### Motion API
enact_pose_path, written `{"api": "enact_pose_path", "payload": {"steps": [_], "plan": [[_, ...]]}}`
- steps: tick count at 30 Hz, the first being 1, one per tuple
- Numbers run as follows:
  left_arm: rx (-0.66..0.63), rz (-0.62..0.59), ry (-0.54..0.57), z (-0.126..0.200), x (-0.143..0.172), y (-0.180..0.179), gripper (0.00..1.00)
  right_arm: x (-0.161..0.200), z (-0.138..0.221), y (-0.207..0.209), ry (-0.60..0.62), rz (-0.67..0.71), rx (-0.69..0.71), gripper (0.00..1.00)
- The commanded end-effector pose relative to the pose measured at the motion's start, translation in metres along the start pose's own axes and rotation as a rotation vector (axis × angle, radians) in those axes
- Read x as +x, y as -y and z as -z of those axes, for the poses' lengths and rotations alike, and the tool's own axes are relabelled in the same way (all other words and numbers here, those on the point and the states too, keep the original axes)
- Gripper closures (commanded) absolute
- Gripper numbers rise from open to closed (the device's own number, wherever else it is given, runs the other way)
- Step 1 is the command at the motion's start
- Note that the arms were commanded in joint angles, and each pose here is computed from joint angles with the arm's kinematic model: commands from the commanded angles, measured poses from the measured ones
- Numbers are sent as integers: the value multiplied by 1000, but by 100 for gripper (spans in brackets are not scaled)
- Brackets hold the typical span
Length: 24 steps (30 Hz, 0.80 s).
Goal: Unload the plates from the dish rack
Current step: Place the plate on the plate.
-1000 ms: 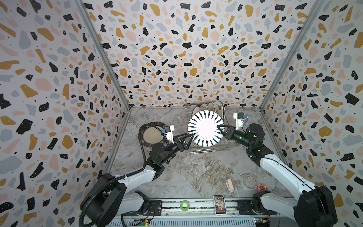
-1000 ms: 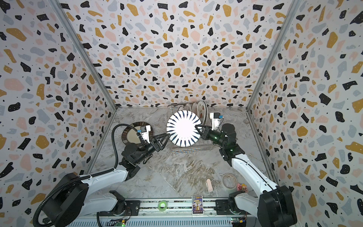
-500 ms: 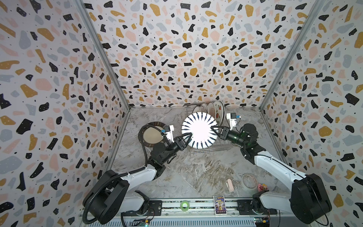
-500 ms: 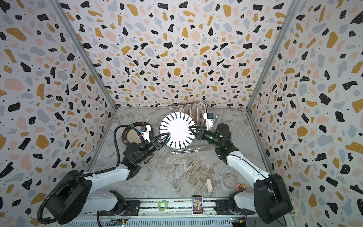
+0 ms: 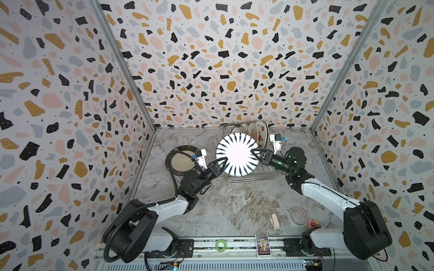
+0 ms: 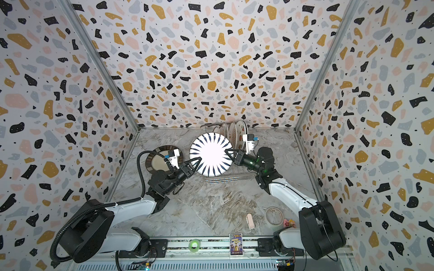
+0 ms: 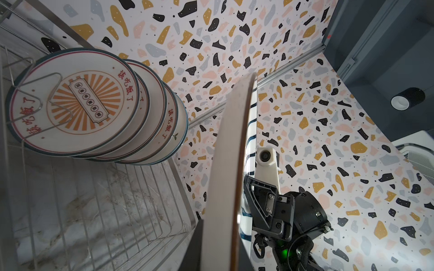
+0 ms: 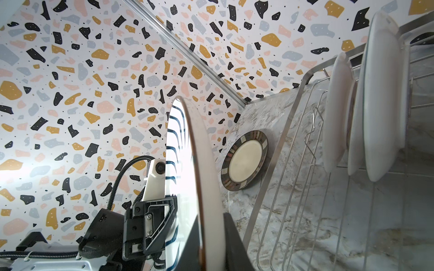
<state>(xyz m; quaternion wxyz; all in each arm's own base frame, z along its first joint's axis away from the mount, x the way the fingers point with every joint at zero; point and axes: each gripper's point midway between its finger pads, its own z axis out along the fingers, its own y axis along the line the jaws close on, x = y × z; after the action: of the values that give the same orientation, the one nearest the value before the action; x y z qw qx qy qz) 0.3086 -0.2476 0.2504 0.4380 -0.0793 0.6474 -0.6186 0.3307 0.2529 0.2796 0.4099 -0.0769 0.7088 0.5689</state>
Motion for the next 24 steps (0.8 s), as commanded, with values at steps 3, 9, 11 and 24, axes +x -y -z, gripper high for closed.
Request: {"api": "enact_pose_path", "payload": {"steps": [3, 9, 11, 24], "plan": [[65, -28, 41, -5, -9, 18, 98, -4, -10, -27, -13, 113, -99, 75], [45, -13, 68, -6, -14, 14, 100, -3, -12, -22, -14, 126, -88, 41], [40, 1, 76, -6, -16, 12, 100, -3, -14, -20, -16, 128, -86, 32], [6, 15, 159, 8, -44, 3, 100, -21, -2, 0, 74, 191, 114, 1]]}}
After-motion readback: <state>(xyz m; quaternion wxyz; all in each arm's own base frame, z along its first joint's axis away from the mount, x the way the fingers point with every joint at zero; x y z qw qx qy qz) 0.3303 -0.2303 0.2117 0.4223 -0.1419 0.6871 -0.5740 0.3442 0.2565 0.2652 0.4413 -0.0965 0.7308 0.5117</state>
